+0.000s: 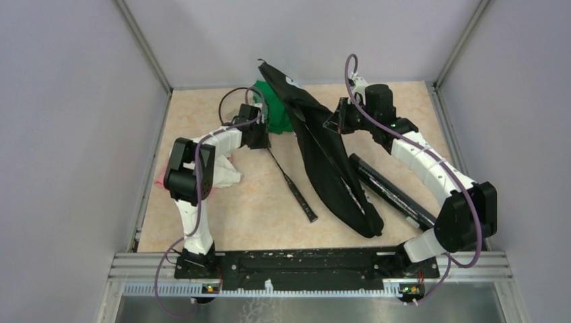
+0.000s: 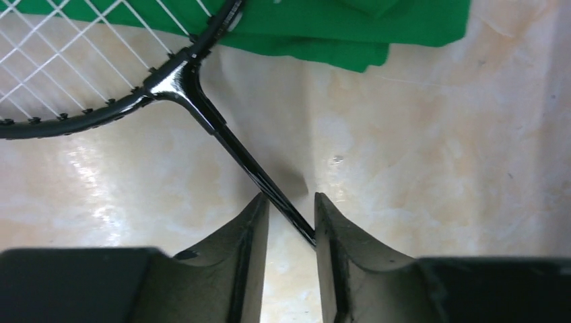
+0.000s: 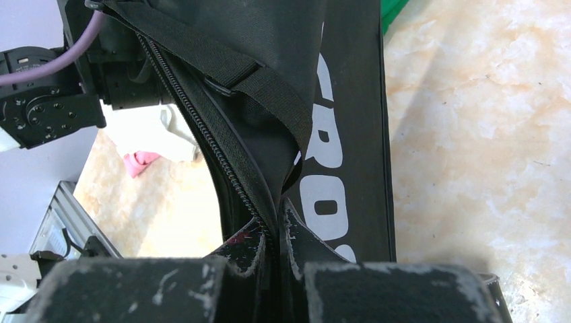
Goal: Pack up the badminton gear
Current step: Pick up the racket from the center of the board.
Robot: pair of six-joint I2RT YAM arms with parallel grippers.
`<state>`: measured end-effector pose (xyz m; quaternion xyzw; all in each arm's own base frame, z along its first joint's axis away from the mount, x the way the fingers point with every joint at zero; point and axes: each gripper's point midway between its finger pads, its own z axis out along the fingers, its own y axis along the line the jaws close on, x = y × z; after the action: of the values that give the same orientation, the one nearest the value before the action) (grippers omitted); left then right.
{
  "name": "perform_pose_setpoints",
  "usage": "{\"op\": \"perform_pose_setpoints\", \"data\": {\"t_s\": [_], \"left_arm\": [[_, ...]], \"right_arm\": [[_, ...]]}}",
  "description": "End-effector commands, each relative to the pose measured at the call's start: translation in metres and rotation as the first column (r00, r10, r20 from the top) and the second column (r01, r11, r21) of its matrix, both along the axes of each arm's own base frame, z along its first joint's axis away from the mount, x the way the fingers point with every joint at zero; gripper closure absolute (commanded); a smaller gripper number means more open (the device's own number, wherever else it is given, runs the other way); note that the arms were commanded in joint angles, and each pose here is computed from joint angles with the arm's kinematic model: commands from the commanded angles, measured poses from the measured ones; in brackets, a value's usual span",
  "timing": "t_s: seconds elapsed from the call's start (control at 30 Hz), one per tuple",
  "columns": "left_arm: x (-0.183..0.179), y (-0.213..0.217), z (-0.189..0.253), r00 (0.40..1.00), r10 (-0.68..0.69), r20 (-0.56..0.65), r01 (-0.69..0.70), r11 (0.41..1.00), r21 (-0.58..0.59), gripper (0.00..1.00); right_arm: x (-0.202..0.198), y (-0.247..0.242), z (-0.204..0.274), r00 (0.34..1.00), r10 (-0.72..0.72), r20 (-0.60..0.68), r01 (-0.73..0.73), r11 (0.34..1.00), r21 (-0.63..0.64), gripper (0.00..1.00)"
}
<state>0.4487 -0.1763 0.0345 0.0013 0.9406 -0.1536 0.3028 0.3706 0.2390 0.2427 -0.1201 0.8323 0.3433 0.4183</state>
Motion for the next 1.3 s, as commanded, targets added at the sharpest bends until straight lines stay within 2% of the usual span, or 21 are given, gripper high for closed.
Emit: {"op": "perform_pose_setpoints", "data": {"t_s": [0.0, 0.1, 0.43, 0.77, 0.87, 1.1, 1.27], "left_arm": [[-0.002, 0.031, 0.002, 1.000, 0.021, 0.002, -0.022, 0.999, 0.042, 0.66], [-0.001, 0.039, 0.010, 1.000, 0.019, 0.024, -0.019, 0.999, 0.034, 0.71], [-0.002, 0.065, 0.043, 0.993, 0.038, 0.116, -0.039, 0.999, 0.005, 1.00], [-0.009, 0.059, 0.102, 0.971, -0.003, 0.237, 0.024, 0.996, -0.084, 1.00], [-0.011, 0.066, 0.116, 0.968, 0.029, 0.249, -0.010, 0.997, -0.077, 1.00], [-0.021, 0.082, 0.159, 0.944, -0.025, 0.330, 0.016, 0.999, 0.030, 1.00], [-0.040, 0.094, 0.179, 0.923, -0.104, 0.372, 0.055, 0.989, 0.140, 1.00]], "right_arm": [[-0.001, 0.005, 0.045, 0.990, 0.024, 0.142, -0.033, 0.998, 0.059, 1.00], [-0.001, 0.004, 0.045, 0.989, 0.025, 0.144, -0.034, 0.998, 0.055, 1.00], [0.001, 0.004, 0.042, 0.989, 0.035, 0.147, -0.040, 0.999, 0.030, 1.00], [0.013, -0.003, 0.052, 0.990, -0.049, 0.133, 0.045, 0.999, 0.031, 1.00], [0.020, -0.006, 0.053, 0.989, -0.088, 0.116, 0.085, 0.996, 0.025, 1.00], [0.032, 0.000, 0.047, 0.987, -0.149, 0.058, 0.145, 0.988, 0.057, 1.00], [0.039, 0.006, 0.052, 0.976, -0.210, 0.061, 0.207, 0.977, 0.060, 1.00]]}}
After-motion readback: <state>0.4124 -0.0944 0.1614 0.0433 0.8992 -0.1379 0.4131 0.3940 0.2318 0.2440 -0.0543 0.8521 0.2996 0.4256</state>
